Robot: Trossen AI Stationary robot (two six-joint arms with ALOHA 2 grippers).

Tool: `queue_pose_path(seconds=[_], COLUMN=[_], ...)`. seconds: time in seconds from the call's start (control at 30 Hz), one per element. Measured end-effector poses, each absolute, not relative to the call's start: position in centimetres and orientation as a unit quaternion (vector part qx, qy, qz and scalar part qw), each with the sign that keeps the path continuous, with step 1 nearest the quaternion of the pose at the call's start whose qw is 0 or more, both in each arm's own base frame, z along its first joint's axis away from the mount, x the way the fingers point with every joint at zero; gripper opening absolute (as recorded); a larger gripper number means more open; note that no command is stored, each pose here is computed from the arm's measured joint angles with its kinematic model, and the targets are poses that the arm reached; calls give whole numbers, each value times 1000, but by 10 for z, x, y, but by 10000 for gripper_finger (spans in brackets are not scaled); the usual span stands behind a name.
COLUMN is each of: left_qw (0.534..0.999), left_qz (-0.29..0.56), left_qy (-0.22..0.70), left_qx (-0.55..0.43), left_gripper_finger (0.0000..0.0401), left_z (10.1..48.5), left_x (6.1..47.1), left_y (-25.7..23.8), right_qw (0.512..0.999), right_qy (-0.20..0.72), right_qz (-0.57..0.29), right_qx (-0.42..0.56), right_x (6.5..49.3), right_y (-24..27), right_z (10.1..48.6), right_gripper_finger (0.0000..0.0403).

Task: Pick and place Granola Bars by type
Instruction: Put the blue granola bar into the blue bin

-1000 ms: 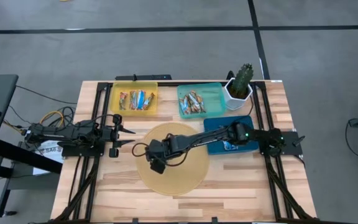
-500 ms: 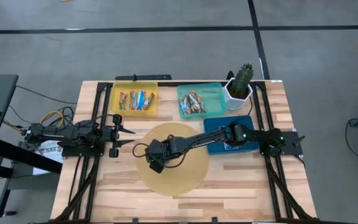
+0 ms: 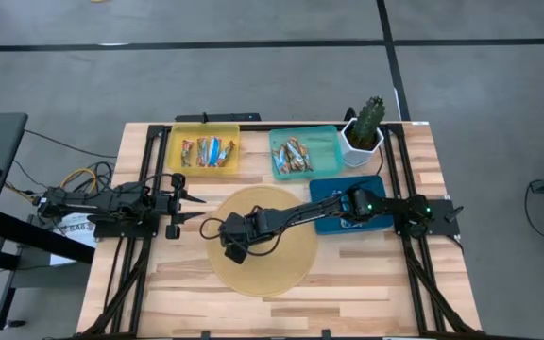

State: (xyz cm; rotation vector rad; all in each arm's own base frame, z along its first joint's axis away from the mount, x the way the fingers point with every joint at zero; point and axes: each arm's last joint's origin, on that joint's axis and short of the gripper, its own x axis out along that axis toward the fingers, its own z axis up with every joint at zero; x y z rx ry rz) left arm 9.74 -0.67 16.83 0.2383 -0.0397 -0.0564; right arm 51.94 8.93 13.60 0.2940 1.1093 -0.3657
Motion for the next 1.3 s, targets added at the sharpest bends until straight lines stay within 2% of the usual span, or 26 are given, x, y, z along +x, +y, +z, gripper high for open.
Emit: queue_pose_path(seconds=[0.3,0.5,0.8,1.07,1.3], left_qw=[992,992,992,992,992], left_qz=[-28,-28,-28,-28,-28], left_qy=[-20,-20,-20,-20,-20], left_qx=[119,119,119,119,119], left_gripper_finger=[140,140,140,140,140], left_z=[168,168,168,168,168], left_x=[97,97,97,97,97], left_y=[-7,-7,-7,-7,-7], right_qw=[825,836,849,857,882], right_qy=[522,513,501,489,453], right_qz=[-170,-152,-134,-139,-122], right_qx=[136,120,104,85,54], right_x=[520,522,521,506,486], right_y=[89,92,94,89,79], right_z=[136,137,159,210,273], right_gripper_finger=[107,68,60,59,59])
